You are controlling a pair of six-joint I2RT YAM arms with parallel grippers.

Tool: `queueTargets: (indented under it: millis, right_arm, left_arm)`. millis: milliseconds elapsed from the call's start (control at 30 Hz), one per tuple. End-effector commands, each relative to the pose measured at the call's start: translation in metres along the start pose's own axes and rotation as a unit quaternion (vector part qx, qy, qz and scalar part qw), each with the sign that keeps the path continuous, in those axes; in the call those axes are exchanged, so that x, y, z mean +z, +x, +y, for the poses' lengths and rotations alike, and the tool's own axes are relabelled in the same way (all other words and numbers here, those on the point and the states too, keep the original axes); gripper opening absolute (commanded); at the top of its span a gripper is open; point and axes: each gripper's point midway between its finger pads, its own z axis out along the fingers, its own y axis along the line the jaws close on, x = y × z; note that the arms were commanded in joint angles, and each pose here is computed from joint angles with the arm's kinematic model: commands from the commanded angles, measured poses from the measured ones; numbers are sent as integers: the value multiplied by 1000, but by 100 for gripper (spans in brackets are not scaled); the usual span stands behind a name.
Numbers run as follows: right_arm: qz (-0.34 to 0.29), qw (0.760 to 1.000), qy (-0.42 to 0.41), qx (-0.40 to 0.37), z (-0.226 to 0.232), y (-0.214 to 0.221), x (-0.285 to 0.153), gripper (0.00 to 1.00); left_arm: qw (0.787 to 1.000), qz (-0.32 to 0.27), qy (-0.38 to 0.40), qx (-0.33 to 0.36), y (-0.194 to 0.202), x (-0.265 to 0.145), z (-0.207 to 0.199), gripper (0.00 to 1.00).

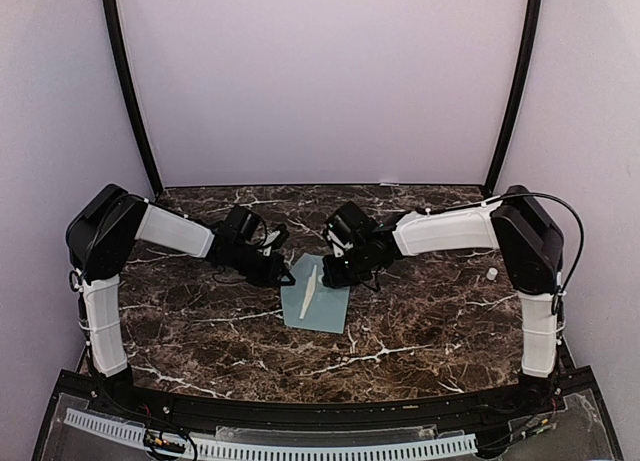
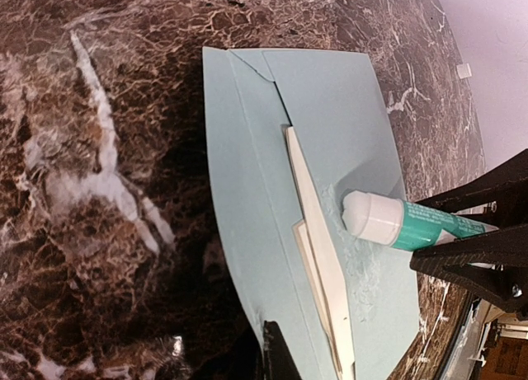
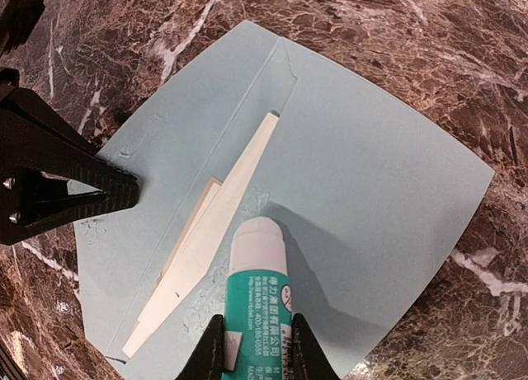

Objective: Place the letter into the envelope and seal it
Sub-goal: Paint the envelope at the center of the board.

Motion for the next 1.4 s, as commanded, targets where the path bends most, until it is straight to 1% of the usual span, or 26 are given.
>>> queueTargets:
  millis: [0,733,967,1100,1367]
  right_arm:
    - [63,997,34,-15,-18,41,15,0]
    - [98,995,25,-23,16,90,-11,0]
    - [107,994,7,-24,30,103,-16,0]
    - [101,995,3,-28,36,102,-17,0]
    - [92,995,26,-31,31,92,-12,0]
  left_arm:
    - [1000,21,-6,-6,11,3,4,0]
    - [1000,21,-12,-3,10,2,5,0]
    - [1000,20,-15,-2,10,2,6,0]
    - [1000,20,-15,-2,10,2,6,0]
    - [1000,21,-10,-1,10,2,4,0]
